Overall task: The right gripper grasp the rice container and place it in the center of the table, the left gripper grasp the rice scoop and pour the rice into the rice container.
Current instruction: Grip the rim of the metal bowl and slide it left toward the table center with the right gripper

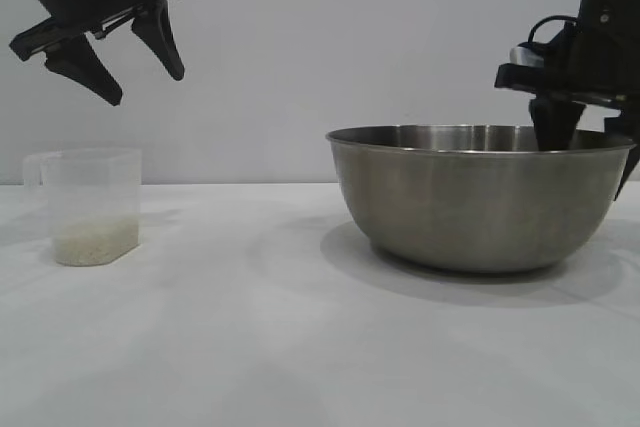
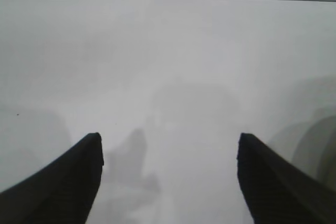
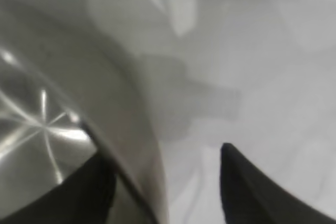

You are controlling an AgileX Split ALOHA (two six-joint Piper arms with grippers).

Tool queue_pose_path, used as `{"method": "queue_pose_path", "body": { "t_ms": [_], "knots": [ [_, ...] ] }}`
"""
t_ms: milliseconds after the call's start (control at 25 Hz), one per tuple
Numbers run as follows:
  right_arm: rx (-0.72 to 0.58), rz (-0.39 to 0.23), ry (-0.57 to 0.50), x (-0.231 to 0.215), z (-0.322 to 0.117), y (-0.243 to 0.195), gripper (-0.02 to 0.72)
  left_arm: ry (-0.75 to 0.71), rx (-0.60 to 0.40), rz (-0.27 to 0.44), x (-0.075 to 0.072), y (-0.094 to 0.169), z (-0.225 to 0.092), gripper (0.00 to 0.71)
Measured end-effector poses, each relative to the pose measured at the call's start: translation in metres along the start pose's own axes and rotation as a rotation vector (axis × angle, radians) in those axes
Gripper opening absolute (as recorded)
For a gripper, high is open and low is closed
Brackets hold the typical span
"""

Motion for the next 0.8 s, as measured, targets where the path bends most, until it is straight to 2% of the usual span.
{"method": "queue_pose_path", "body": {
  "t_ms": [80, 120, 160, 200, 400, 800],
  "knots": [
    [-0.002, 0.002, 0.001, 0.000, 0.000, 0.000, 0.094, 0.000, 0.000, 0.000, 0.000, 0.000, 0.000, 0.472],
    [-0.002, 0.002, 0.006, 0.000, 0.000, 0.000, 0.057, 0.000, 0.000, 0.000, 0.000, 0.000, 0.000, 0.472],
    [0.000, 0.005, 0.018, 0.001, 0.000, 0.000, 0.057, 0.000, 0.000, 0.000, 0.000, 0.000, 0.000, 0.472],
    [-0.001, 0.013, 0.025, 0.002, 0.000, 0.000, 0.000, 0.000, 0.000, 0.000, 0.000, 0.000, 0.000, 0.472],
    [-0.015, 0.090, 0.055, 0.016, 0.002, -0.001, 0.000, 0.000, 0.000, 0.000, 0.000, 0.000, 0.000, 0.472],
    [0.036, 0.088, 0.259, 0.094, -0.011, -0.023, 0.000, 0.000, 0.000, 0.000, 0.000, 0.000, 0.000, 0.472]
  ]
}}
Point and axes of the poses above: a point on each arm's last joint axis where the gripper is mounted, y pointing back along that axis away from the gripper, x along the wrist's bending axis when the last joint is at zero, z = x × y, the point moved 5 cm from there along -y, pointing out along that axis toward the gripper, and after that the axes turned 5 degrees about y, right-handed, at the moved point
